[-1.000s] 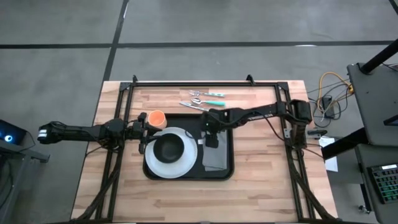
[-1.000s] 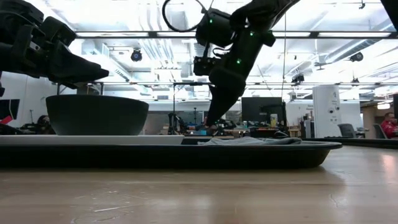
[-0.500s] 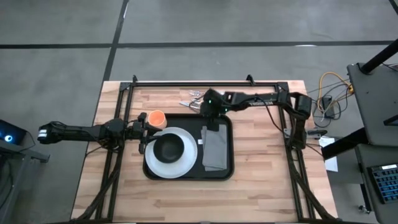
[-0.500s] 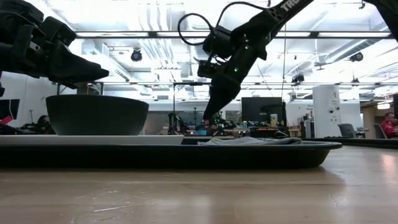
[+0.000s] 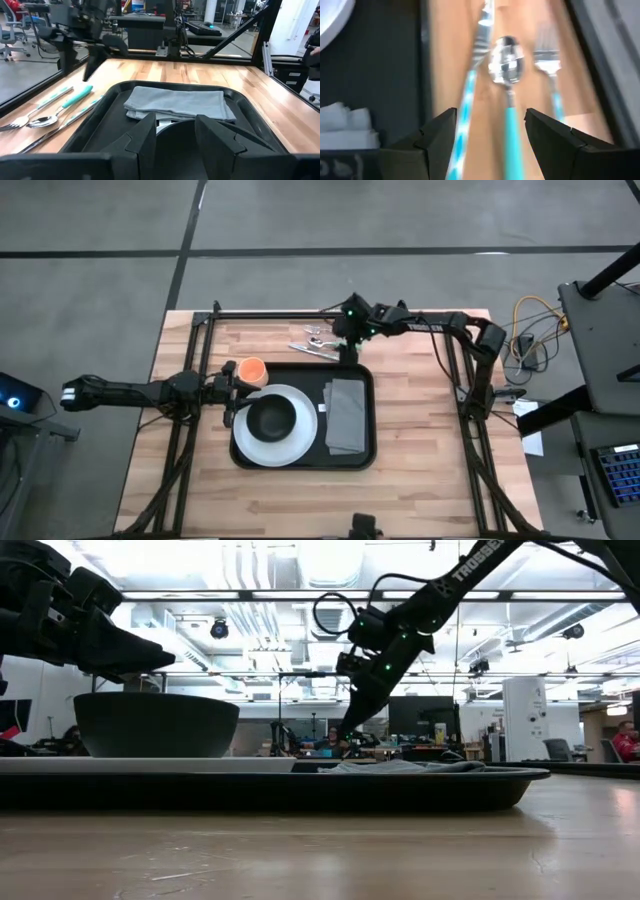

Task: Set up tray
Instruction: Put the blue fork on top of the gray napkin

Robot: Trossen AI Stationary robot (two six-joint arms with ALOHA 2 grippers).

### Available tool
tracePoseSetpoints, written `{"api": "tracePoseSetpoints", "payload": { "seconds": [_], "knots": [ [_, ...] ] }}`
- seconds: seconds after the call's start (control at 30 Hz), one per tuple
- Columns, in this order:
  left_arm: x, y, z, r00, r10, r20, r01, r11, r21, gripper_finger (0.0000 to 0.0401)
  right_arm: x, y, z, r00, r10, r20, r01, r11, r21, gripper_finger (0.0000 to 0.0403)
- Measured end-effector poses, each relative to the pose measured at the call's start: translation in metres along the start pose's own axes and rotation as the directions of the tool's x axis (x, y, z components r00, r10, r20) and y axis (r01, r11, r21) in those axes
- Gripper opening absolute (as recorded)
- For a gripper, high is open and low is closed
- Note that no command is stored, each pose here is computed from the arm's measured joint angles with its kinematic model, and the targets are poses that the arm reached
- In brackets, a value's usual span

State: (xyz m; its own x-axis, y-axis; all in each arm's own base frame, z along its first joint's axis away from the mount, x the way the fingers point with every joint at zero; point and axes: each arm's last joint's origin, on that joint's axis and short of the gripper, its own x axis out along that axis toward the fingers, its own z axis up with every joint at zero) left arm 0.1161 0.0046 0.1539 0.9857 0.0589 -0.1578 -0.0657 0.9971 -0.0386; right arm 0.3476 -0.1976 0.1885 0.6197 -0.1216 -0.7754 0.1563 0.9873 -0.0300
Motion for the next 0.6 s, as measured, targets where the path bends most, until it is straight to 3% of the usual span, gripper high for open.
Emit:
{"api": "tracePoseSetpoints", "payload": {
  "seconds": [0.6],
  "knots": [
    [0.0, 0.0, 0.0, 1.0, 0.0, 0.0, 0.0, 1.0, 0.0, 0.0118, -0.016, -0.055, -0.008, 0.991, -0.116, 0.064, 0.116, 0.993, 0.01, 0.0226]
  ]
}}
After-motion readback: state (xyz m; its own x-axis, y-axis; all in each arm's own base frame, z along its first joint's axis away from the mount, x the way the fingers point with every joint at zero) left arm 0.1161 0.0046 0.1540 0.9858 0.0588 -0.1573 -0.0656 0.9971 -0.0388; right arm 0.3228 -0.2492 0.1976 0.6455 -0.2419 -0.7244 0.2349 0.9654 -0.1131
